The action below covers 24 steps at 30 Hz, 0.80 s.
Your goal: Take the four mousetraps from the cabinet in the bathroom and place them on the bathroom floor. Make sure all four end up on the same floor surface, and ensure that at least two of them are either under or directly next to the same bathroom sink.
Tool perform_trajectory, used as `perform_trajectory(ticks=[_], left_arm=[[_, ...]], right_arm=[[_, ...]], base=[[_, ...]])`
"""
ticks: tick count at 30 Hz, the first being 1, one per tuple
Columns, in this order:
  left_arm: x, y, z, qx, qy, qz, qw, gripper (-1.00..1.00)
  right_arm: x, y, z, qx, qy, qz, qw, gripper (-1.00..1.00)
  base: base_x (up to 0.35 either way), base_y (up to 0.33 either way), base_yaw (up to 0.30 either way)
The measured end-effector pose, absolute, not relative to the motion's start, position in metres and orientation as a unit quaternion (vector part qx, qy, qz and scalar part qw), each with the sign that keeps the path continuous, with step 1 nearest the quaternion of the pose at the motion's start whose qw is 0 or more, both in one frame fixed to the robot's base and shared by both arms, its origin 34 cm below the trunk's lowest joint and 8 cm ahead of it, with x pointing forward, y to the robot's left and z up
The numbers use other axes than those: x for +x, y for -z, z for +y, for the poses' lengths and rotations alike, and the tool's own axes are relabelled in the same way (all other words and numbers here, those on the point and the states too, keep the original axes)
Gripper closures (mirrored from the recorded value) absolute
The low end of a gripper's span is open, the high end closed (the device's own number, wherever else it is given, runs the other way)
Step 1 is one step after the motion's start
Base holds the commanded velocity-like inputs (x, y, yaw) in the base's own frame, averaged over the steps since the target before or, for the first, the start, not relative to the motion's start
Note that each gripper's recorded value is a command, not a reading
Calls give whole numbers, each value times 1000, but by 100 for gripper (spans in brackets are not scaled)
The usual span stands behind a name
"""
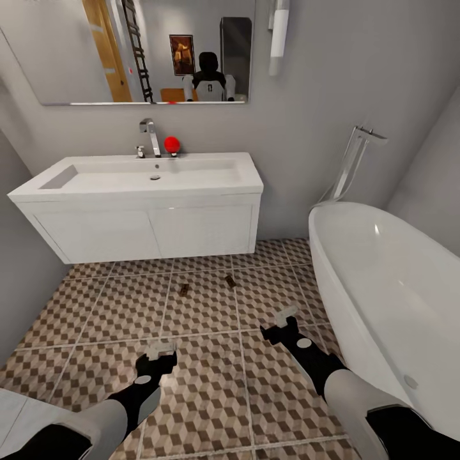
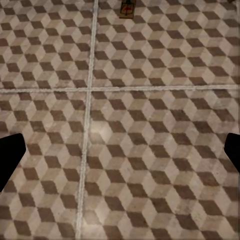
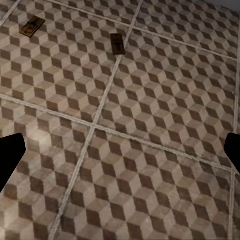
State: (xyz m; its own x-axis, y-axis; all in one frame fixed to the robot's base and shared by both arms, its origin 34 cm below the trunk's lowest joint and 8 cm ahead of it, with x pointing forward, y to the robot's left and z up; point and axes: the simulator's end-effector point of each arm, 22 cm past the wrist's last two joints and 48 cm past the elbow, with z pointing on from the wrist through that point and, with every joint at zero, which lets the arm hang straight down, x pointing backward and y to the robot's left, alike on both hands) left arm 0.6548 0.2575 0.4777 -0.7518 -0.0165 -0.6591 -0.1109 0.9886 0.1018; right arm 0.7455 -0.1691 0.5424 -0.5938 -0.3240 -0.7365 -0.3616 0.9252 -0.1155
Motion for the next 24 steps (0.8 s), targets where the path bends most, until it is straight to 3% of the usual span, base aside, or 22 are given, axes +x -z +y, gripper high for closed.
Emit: perform_trajectory(ticks=[24], left_arm=[[622,-458,267,-30,-80,946,312,-100]], right_arm=[[744,-540,-174,-191,-20,894,405,-100]], base=[[0,0,0]])
